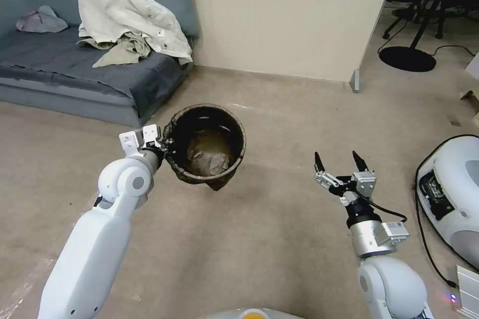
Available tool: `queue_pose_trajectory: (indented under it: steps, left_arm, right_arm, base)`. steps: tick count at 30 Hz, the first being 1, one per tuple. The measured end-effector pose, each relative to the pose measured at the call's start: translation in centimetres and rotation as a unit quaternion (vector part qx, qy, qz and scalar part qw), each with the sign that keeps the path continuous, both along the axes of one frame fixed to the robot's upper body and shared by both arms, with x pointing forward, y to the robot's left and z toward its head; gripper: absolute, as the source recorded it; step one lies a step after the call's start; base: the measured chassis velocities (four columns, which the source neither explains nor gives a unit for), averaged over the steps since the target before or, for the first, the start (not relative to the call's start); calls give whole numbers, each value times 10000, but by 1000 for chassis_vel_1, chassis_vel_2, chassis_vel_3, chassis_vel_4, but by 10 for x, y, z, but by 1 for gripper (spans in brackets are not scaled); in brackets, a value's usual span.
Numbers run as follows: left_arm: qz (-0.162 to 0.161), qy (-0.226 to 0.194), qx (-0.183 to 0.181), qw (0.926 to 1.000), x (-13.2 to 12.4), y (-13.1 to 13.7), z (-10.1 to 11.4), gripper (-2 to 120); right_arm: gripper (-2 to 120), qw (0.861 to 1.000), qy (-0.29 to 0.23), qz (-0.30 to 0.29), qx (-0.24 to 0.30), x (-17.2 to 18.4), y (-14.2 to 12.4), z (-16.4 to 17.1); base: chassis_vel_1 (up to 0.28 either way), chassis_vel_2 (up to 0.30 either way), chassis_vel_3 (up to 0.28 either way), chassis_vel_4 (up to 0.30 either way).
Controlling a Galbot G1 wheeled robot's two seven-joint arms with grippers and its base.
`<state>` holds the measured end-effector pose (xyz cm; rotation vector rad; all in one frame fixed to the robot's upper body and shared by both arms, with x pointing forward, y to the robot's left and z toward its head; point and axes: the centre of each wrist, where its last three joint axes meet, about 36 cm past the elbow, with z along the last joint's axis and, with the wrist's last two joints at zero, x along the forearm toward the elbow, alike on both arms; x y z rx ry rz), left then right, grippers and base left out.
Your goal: Pick up the trash can from the floor.
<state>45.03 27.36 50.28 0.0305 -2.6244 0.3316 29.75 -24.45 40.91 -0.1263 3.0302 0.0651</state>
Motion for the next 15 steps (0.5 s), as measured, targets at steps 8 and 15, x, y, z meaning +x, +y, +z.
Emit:
queue_pose_trajectory:
  steps: [8, 15]
  left_arm:
    - [7, 57, -65, 10000, -7, 3, -3, 1]
    - [3, 66, -76, 9999, -11, 5, -3, 1]
  right_arm:
    - [100, 10000, 13, 12, 1, 0, 0, 0]
    - [100, 10000, 20, 19, 9, -1, 1, 0]
  base:
    - [0, 0, 0, 0]
    - [0, 0, 0, 0]
